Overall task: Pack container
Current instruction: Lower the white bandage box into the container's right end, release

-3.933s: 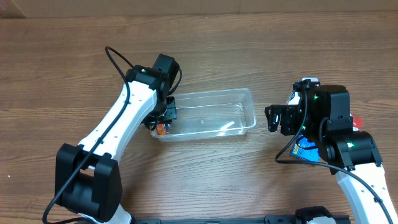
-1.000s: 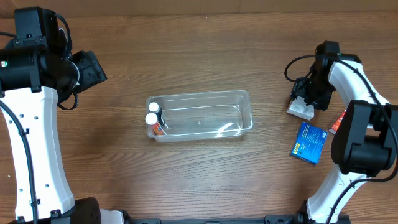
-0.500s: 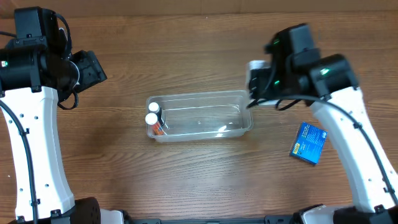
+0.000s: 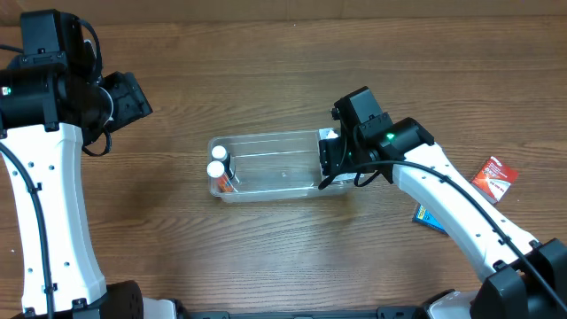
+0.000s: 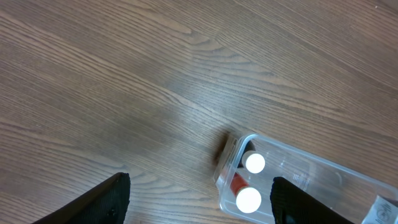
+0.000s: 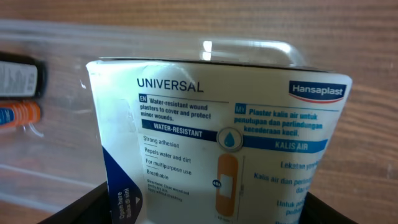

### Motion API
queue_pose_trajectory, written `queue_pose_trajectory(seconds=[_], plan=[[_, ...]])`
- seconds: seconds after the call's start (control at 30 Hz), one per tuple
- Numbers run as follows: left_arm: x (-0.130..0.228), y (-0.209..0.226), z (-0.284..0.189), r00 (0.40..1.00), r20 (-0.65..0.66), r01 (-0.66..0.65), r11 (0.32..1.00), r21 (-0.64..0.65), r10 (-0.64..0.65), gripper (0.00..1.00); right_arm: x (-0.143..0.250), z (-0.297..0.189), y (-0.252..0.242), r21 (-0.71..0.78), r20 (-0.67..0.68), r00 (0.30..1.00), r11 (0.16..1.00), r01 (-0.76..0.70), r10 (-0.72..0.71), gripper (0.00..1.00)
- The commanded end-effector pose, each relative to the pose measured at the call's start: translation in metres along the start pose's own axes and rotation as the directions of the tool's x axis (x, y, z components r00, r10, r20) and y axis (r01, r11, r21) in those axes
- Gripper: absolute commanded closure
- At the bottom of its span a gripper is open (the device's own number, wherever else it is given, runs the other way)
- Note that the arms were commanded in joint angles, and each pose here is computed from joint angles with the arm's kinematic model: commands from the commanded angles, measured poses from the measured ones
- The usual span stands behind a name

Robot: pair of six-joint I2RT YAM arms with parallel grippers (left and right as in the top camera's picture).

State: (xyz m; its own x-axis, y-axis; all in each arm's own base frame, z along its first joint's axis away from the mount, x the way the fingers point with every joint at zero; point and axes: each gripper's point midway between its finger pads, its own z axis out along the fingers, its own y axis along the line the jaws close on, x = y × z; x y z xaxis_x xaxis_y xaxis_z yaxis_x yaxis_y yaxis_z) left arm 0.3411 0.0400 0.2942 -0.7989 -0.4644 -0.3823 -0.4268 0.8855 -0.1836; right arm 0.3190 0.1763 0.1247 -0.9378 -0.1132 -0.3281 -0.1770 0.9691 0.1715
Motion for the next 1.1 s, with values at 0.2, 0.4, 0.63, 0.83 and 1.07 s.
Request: queue_pose_trajectory(seconds=[0.2, 0.4, 0.63, 0.83, 1.07], plan=[[-0.001, -0.001, 0.001, 1.000, 0.000, -0.023, 1.000, 0.003, 0.023, 0.26, -0.006, 0.001, 0.001, -0.006, 0.031, 0.999, 1.000, 0.012, -0.011, 0.27], [-0.001, -0.001, 0.001, 1.000, 0.000, -0.023, 1.000, 0.003, 0.023, 0.26, -0.001, 0.015, 0.001, -0.004, -0.006, 1.000, 1.000, 0.010, -0.010, 0.28], [-0.002, -0.001, 0.001, 1.000, 0.002, -0.024, 1.000, 0.000, 0.024, 0.26, 0.010, 0.046, -0.003, 0.013, -0.092, 0.996, 1.000, 0.004, -0.003, 0.27], [-0.002, -0.001, 0.001, 1.000, 0.002, -0.023, 1.000, 0.000, 0.023, 0.26, 0.010, 0.051, -0.003, 0.014, -0.094, 0.996, 1.000, 0.004, -0.003, 0.22], [-0.001, -0.001, 0.001, 1.000, 0.001, -0.024, 1.000, 0.000, 0.024, 0.26, 0.005, 0.050, -0.002, 0.009, -0.079, 0.997, 1.000, 0.005, -0.004, 0.01]])
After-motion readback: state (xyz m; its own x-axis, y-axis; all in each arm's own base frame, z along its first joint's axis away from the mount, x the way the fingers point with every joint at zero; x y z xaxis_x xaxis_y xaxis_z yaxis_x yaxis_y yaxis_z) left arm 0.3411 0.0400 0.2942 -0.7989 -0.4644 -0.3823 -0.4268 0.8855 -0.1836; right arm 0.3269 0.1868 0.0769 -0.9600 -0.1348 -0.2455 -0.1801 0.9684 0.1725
